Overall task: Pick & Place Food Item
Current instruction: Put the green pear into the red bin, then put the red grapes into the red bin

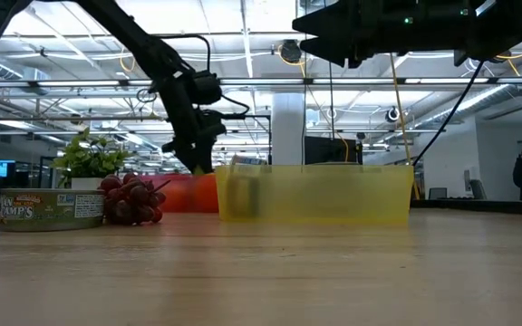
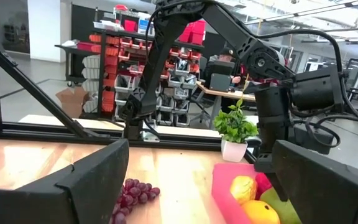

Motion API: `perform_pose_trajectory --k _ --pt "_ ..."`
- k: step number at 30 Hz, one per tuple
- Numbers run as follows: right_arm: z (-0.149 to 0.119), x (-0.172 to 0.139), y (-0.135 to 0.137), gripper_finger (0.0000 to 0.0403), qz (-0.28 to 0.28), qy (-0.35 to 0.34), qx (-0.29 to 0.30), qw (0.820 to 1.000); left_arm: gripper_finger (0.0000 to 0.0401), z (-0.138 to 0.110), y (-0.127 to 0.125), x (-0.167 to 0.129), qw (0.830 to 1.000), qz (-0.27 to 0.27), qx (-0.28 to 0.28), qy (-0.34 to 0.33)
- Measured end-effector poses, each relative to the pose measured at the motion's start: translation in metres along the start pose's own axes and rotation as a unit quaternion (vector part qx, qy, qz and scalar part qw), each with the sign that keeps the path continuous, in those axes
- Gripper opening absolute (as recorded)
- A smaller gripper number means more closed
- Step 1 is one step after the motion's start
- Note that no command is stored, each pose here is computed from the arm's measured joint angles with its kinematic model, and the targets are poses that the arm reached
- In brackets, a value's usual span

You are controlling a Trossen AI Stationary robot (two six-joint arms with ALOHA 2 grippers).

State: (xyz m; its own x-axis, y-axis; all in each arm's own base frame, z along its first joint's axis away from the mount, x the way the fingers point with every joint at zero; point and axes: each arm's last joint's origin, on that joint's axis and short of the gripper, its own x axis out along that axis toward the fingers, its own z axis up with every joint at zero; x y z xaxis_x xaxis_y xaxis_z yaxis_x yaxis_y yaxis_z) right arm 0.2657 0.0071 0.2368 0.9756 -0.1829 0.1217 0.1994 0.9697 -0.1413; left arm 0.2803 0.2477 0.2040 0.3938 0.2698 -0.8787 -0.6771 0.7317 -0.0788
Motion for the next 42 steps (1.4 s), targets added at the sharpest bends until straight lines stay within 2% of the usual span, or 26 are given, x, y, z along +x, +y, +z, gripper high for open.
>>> perform_pose_trajectory --k 4,13,19,23,28,35,39,42 --pt "0.000 0.000 0.000 0.0378 0.000 0.000 0.000 1.000 0.0145 0.000 -0.002 0.002 1.000 0.006 0.002 0.002" --pt "-0.001 0.000 0.000 0.0378 0.001 0.004 -0.001 1.000 0.0322 0.000 -0.004 -0.001 1.000 0.006 0.012 0.000" --pt "-0.001 0.000 0.000 0.0378 0.001 0.005 -0.001 1.000 0.0380 0.004 -0.004 -0.024 0.999 0.018 0.017 -0.032" --pt "-0.002 0.000 0.000 0.0378 0.002 0.008 -0.002 1.000 0.0392 0.004 -0.007 -0.055 0.998 0.016 0.019 -0.058" --pt "-0.002 0.000 0.000 0.0378 0.002 0.010 -0.003 1.000 0.0387 -0.008 -0.019 -0.100 0.998 0.006 0.024 -0.063" --pt "-0.002 0.000 0.001 0.0378 0.004 0.010 0.010 1.000 0.0372 -0.045 -0.056 -0.152 0.997 -0.038 0.058 -0.027" --pt "-0.002 -0.001 0.004 0.0378 0.010 0.009 0.014 1.000 0.0370 -0.071 -0.084 -0.164 0.992 -0.082 0.093 -0.024" --pt "-0.001 -0.002 0.007 0.0378 0.016 0.009 0.012 1.000 0.0373 -0.091 -0.103 -0.167 0.990 -0.089 0.106 -0.018"
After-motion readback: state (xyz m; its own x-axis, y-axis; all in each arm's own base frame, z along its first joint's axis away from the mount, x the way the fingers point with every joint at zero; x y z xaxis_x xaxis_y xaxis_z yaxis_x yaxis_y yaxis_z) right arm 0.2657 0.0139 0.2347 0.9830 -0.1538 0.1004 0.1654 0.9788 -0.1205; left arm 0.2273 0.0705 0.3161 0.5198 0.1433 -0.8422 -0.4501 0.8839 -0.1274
